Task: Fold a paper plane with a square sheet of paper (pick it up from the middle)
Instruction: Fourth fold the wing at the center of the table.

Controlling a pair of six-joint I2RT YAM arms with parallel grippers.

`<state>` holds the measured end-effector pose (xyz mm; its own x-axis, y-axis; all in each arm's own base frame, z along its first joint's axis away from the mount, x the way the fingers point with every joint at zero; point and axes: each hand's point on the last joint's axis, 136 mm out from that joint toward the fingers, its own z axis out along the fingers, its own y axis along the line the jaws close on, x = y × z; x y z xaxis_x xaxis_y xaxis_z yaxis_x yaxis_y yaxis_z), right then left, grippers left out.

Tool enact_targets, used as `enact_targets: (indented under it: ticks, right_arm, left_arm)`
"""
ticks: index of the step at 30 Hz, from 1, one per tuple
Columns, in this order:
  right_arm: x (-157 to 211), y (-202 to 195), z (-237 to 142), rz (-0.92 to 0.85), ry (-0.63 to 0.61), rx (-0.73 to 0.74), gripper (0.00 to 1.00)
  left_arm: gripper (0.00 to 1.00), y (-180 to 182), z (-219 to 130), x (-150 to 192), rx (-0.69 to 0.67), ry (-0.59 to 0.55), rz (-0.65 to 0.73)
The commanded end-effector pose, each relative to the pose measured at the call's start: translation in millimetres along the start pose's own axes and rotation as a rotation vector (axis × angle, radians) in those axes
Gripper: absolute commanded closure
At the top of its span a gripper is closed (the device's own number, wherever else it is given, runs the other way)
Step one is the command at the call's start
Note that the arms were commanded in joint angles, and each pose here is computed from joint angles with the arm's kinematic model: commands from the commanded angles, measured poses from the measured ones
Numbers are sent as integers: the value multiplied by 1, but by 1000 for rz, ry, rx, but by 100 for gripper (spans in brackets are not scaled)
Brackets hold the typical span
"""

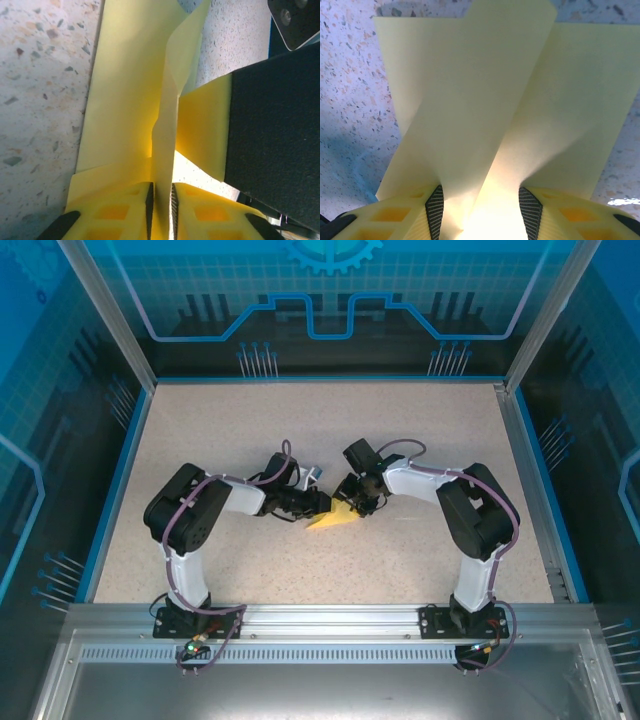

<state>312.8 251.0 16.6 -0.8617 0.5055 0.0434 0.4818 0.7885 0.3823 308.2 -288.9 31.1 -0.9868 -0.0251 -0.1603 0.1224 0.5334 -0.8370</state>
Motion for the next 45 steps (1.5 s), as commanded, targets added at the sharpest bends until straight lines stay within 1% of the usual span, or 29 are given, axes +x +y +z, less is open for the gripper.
enact_targets:
  ticks: [1,4,8,12,14,17,21,23,29,34,45]
  right_arm:
    - [13,-57,17,50,36,216,51]
    - [13,-58,18,51,35,223,51]
    - [13,-61,18,55,34,235,51]
    - [13,-63,17,62,33,251,50]
    - [13,-64,17,63,35,258,50]
    - [13,-64,16,62,35,265,49]
    - [14,-66,17,67,38,272,47]
    - [14,-66,17,71,39,275,47]
    - [15,-68,16,73,41,287,46]
    - [14,-68,15,77,39,288,45]
    - [15,-76,16,85,43,308,45]
  left_arm:
    - [76,-12,-14,-8,-8,-54,62]
    - [73,-12,-25,-8,-37,-112,84]
    - [72,-12,-36,-7,-71,-196,113]
    - [73,-13,-40,0,-158,-249,197]
    - [71,-15,-42,2,-193,-264,239]
    - [68,-10,-42,3,-251,-252,275]
    - [67,-8,-33,8,-261,-209,309]
    - [65,-5,-27,10,-286,-180,323]
    - [59,-1,-23,10,-322,-153,360]
    - [60,12,-24,7,-404,-140,377]
    - [66,25,-19,1,-454,-139,347]
